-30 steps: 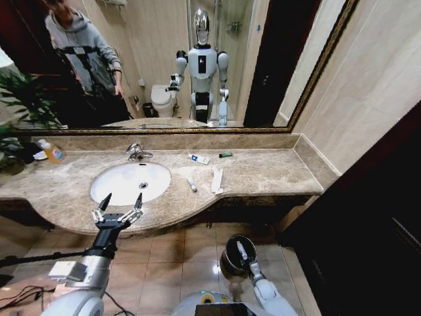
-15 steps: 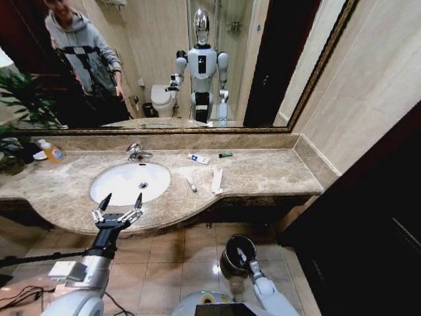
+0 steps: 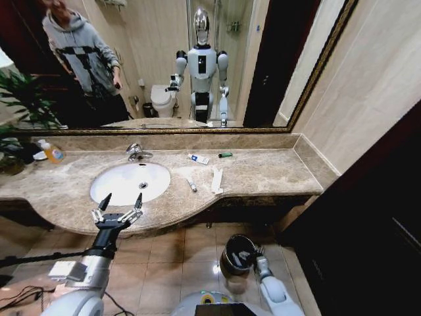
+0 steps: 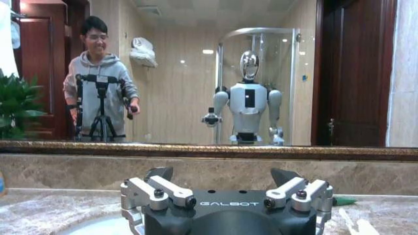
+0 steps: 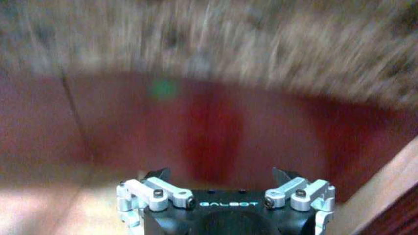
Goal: Pick up the trash from the sink and place it in the trash bin.
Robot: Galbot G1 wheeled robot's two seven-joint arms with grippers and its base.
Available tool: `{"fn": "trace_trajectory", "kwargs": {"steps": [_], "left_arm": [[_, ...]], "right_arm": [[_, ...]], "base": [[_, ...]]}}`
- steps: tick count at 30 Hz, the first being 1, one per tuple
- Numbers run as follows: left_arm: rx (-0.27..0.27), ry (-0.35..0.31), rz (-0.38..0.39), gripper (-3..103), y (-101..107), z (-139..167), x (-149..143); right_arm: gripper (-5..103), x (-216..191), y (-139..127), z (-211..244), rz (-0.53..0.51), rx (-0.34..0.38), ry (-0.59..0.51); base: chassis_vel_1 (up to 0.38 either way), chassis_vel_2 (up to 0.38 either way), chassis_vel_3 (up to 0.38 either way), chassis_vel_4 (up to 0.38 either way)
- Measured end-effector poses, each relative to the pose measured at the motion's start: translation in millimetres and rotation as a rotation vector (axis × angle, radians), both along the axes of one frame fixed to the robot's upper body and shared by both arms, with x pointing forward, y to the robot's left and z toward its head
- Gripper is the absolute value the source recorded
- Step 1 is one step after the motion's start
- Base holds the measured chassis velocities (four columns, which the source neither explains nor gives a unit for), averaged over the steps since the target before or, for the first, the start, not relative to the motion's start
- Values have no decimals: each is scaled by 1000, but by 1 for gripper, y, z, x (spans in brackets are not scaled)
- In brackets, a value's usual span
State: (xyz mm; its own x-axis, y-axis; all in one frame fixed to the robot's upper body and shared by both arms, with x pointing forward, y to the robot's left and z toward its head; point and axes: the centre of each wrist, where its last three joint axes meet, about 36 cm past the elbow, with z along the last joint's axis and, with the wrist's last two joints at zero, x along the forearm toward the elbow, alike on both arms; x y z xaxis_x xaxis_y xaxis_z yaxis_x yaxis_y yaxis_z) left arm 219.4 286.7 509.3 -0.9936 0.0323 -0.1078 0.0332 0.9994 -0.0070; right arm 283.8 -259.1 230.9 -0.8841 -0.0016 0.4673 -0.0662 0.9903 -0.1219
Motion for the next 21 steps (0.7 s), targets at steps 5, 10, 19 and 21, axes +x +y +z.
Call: {"fn": "trace_trajectory", "kwargs": {"steps": [5,10,19,21], "left_arm": [[0,0,-1,100,0,0,0],[0,0,0,100,0,0,0],[0,0,0,100,0,0,0],[0,0,0,100,0,0,0]], "right_arm": [[100,-27,-1,63,-37,23,-90],[100,-61,7,125,-59,60,-181],[100,-67,30,232,-16,130,-420],[100,-60,35,244,14,150,-436]], "base": [[0,0,0,0],[0,0,0,0],[0,0,0,0],[0,0,0,0]]}}
